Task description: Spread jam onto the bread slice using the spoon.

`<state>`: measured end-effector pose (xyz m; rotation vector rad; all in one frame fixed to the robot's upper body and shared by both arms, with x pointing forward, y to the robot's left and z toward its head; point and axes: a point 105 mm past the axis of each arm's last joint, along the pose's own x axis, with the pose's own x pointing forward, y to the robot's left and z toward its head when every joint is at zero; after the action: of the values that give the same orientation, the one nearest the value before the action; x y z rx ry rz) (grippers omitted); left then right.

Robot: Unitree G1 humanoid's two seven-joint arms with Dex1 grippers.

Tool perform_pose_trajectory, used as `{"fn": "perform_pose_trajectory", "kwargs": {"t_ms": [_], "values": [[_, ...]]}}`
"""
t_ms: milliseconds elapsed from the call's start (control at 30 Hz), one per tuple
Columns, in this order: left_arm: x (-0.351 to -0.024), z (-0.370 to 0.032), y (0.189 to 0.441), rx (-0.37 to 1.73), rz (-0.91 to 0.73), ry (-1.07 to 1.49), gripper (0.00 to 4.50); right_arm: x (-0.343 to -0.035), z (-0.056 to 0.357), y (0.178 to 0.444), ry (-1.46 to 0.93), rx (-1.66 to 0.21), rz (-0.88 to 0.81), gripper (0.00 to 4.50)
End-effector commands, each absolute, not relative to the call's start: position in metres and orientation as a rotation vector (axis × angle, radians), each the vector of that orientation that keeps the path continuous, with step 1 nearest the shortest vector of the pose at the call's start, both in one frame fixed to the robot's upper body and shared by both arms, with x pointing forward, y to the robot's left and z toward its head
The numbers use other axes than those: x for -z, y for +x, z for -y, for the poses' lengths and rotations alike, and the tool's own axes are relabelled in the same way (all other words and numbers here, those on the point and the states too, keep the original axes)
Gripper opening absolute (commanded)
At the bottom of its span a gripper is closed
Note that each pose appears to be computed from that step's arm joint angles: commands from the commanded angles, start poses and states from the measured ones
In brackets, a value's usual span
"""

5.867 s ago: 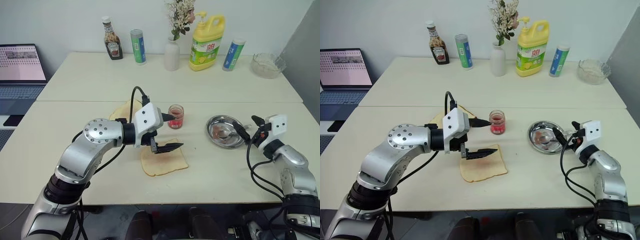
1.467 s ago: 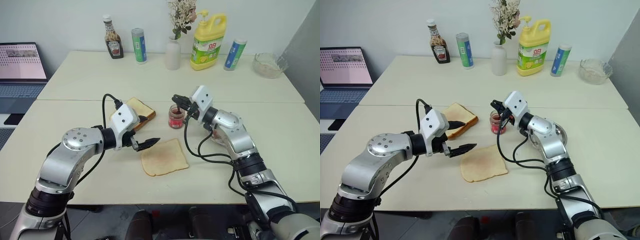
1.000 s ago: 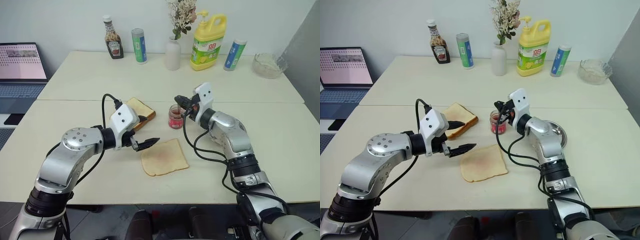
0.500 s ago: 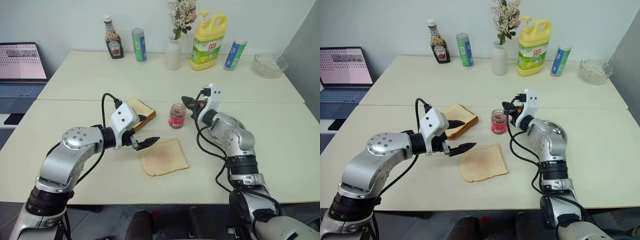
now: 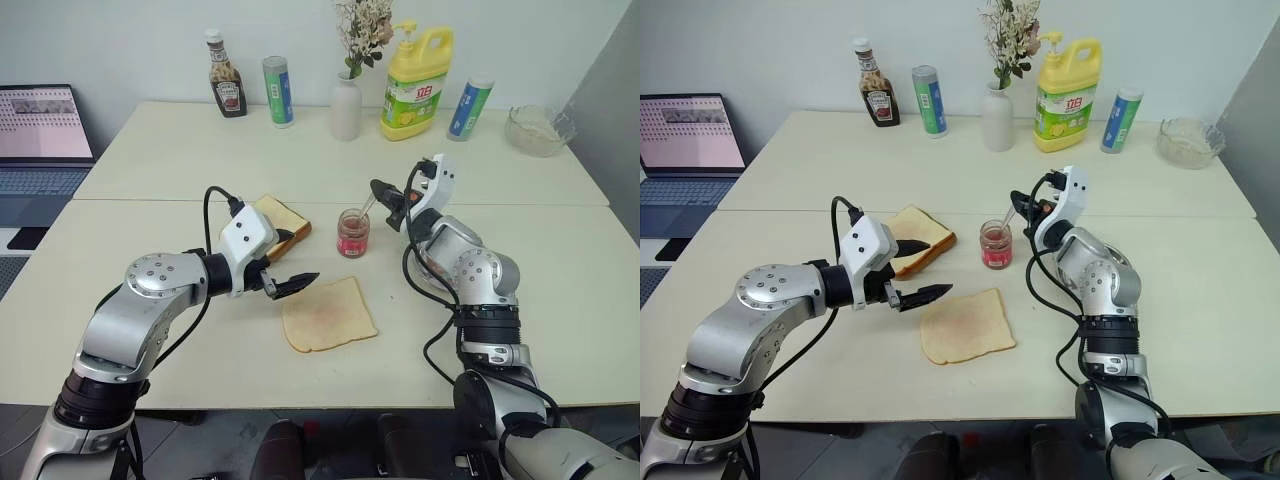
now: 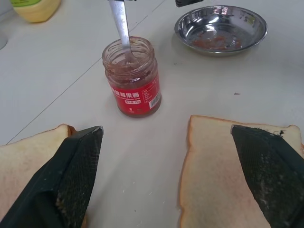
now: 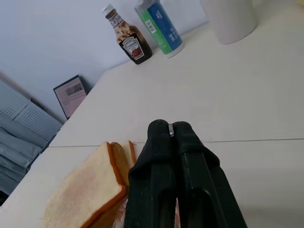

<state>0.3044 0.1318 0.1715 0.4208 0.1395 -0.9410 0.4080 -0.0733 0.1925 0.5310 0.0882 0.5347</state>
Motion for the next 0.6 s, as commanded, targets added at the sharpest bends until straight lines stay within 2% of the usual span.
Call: {"fn": "perform_pose_trajectory", "kwargs": {"t_ms": [33, 600], "values": [[-0.180, -0.128, 0.304, 0.946, -0.095, 0.449, 4.50, -0.218, 0.074, 0.404, 0.541, -0.558, -0.010, 0.05], [-0.180, -0.127, 0.306, 0.953, -0.090, 0.461, 4.50, -0.218, 0.084, 0.407, 0.721, -0.509, -0.057, 0.05]]}}
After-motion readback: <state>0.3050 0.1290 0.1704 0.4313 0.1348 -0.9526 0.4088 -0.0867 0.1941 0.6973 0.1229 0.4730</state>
